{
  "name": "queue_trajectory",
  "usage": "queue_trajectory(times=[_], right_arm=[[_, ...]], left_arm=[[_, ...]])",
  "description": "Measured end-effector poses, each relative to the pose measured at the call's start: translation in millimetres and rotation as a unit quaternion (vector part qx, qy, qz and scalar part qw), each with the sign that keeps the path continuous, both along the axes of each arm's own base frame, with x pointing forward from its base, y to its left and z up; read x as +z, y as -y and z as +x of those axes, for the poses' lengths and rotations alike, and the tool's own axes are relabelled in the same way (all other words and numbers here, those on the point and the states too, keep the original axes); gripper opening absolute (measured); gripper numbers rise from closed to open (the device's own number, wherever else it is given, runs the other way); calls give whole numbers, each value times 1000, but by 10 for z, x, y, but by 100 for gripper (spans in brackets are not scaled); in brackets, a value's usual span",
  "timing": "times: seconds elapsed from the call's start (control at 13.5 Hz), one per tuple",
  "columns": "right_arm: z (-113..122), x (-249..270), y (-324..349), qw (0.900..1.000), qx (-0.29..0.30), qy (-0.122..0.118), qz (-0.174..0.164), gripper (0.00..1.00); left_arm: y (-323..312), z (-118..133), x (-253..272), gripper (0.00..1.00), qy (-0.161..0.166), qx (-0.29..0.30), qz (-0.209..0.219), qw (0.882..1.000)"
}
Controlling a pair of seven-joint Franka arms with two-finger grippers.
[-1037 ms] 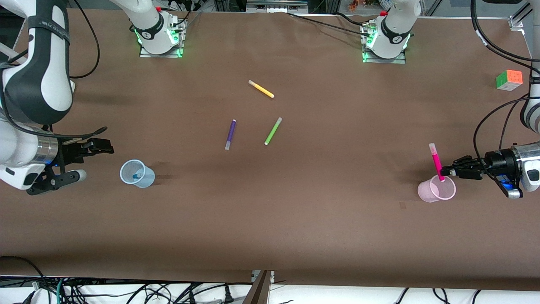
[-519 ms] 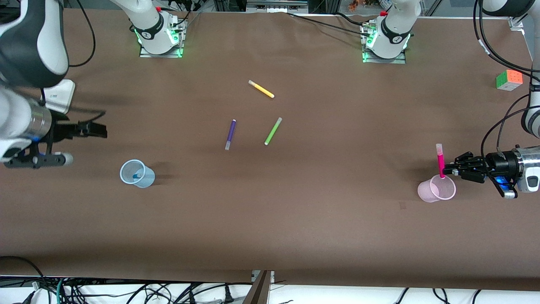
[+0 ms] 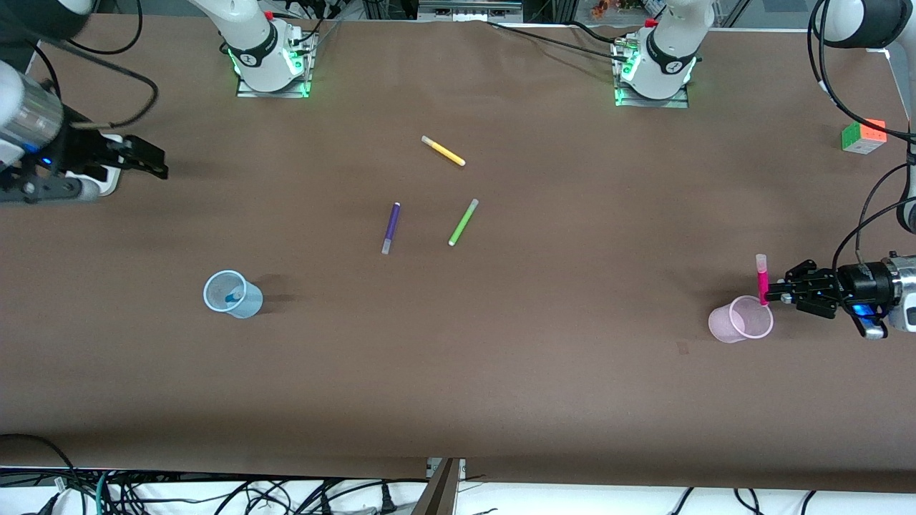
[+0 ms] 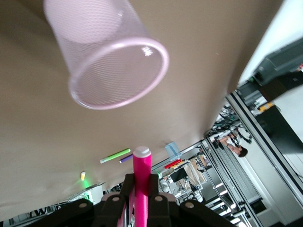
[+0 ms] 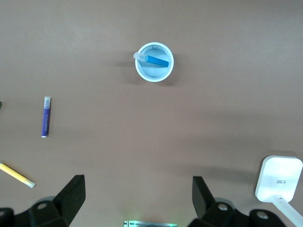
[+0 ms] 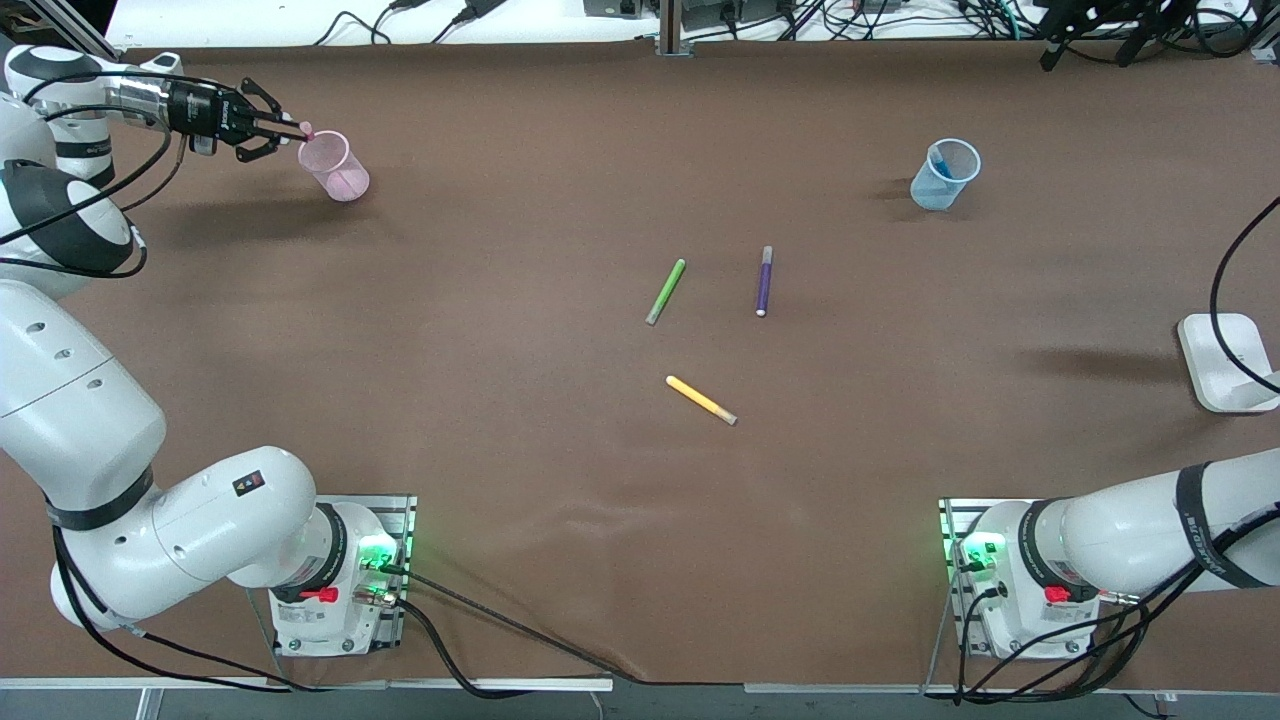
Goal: Place pink and blue markers in matching cups
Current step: 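Lower the pink marker into the pink cup while the right gripper withdraws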
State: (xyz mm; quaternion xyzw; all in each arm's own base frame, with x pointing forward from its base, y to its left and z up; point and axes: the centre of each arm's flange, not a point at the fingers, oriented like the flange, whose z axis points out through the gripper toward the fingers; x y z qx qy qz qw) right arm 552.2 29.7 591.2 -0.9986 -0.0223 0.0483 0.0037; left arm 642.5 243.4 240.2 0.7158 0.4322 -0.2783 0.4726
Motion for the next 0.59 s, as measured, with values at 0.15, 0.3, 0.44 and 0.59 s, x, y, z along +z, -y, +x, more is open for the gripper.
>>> queue_trajectory(times=[0.15,0.3,0.44,0.59], right_arm=[[-52,91,44,1000,-3,8,1,100],[-84,104,69,1000,-5,3,-1,100],[-122,68,104,1000,-5,-14,-11,100],[-131,33,130,999,-5,-21,-24,100]], left_arm=[[-13,-2,-208,15,-18,-6,8,1000],[-89,39,-358,15,-21,-13,23,999],[-137,125,-345,15,-19,-11,31,999],[-142,211,-218,15,-11,-10,39,999]])
